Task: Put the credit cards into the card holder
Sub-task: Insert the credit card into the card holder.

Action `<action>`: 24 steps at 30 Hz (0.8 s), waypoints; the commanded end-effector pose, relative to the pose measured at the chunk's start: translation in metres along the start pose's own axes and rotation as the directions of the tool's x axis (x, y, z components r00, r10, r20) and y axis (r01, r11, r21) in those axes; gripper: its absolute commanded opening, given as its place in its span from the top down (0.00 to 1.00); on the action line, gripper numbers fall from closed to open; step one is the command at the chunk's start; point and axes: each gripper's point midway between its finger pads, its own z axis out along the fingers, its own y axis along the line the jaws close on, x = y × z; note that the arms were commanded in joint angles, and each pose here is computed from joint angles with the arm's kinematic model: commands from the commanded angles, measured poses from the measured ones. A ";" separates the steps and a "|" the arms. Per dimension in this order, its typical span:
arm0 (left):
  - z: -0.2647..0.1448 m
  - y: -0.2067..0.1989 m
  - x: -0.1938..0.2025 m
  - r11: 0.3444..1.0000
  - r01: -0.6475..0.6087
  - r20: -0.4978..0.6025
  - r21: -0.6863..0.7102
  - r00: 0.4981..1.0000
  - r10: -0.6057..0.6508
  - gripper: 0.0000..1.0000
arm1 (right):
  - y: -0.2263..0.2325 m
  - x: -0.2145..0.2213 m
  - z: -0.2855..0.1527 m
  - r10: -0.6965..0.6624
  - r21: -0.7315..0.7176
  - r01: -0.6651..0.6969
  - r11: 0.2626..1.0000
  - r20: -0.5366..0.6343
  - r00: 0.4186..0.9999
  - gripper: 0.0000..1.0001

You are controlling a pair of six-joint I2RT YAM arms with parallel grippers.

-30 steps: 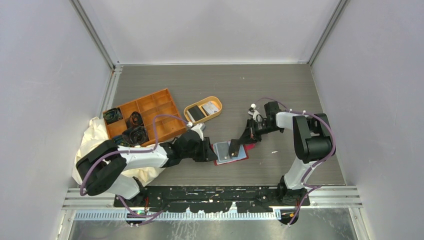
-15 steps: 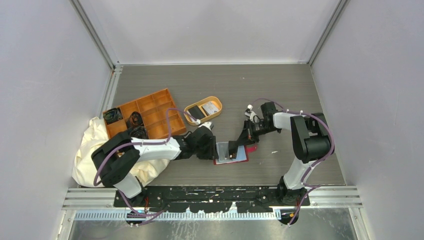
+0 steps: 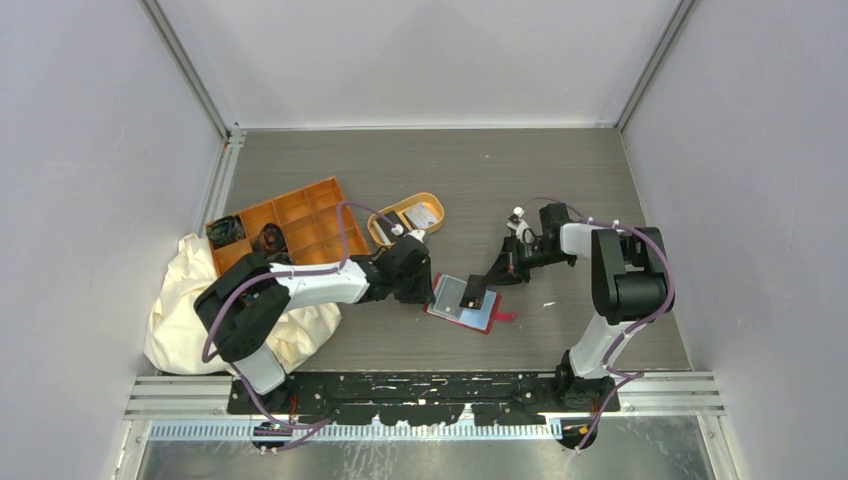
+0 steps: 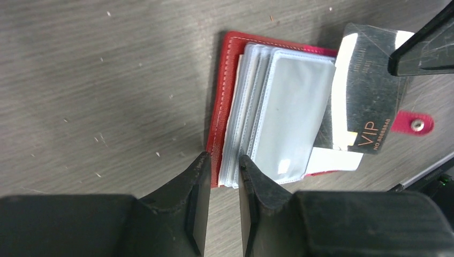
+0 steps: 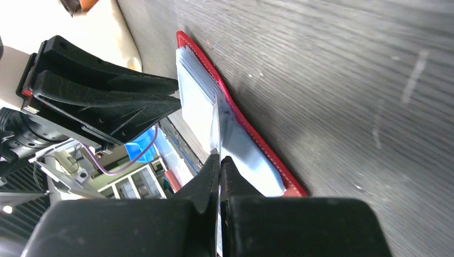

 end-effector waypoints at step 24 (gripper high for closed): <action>-0.001 -0.012 -0.003 0.994 -0.050 -0.029 0.096 0.998 0.053 0.71 | 0.003 -0.013 -0.010 -0.024 -0.022 0.028 0.999 0.144 0.989 0.99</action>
